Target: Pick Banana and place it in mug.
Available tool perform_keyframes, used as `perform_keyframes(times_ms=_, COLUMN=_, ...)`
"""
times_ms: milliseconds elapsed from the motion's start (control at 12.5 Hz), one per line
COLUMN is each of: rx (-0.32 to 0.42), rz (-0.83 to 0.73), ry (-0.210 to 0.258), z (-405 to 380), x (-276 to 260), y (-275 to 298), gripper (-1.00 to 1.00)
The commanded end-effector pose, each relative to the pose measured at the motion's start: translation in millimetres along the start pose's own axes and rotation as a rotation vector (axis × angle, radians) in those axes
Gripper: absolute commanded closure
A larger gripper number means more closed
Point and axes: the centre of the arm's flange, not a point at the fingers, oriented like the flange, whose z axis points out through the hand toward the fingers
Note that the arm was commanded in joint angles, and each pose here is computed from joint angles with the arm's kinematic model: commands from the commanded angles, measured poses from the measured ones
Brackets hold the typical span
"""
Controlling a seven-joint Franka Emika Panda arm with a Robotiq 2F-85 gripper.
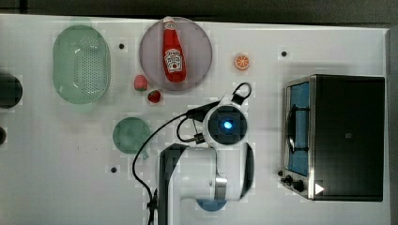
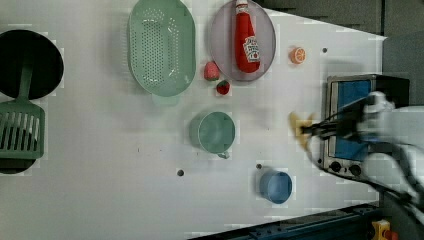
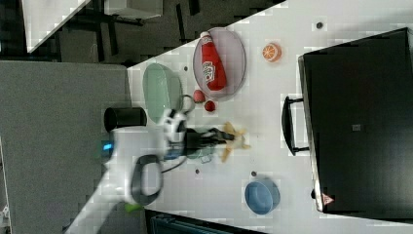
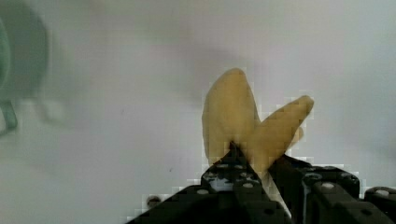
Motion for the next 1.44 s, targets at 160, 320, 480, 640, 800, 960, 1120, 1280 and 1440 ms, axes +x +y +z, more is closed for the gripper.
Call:
perform_keyframes(times_ms=160, rx=0.016, rz=0.118, ry=0.013, z=-119.7, x=6.3, y=-5.9, gripper=0.56)
perform_keyframes(times_ms=320, rx=0.005, rz=0.168, ry=0.001, z=-150.2, x=11.8, y=-43.5, gripper=0.56)
perform_keyframes(times_ms=480, rx=-0.013, rz=0.188, ry=0.01, z=-155.9, x=20.9, y=-84.9, gripper=0.57)
perform_keyframes(times_ms=640, rx=-0.028, rz=0.25, ry=0.006, z=-153.3, x=28.1, y=-129.3, gripper=0.57)
perform_keyframes(times_ms=800, rx=-0.039, rz=0.319, ry=0.0, z=-146.5, x=33.5, y=-172.7, gripper=0.56)
perform_keyframes(times_ms=960, rx=-0.018, rz=0.422, ry=-0.026, z=-133.9, x=36.1, y=-212.9, gripper=0.57)
perform_keyframes(times_ms=1120, rx=0.008, rz=0.523, ry=-0.038, z=-114.9, x=39.0, y=-246.9, gripper=0.56)
perform_keyframes(times_ms=1280, rx=0.03, rz=0.573, ry=0.004, z=-88.9, x=44.8, y=-267.6, gripper=0.57)
perform_keyframes(times_ms=1440, rx=0.055, rz=0.607, ry=0.023, z=-54.8, x=48.1, y=-274.7, gripper=0.57)
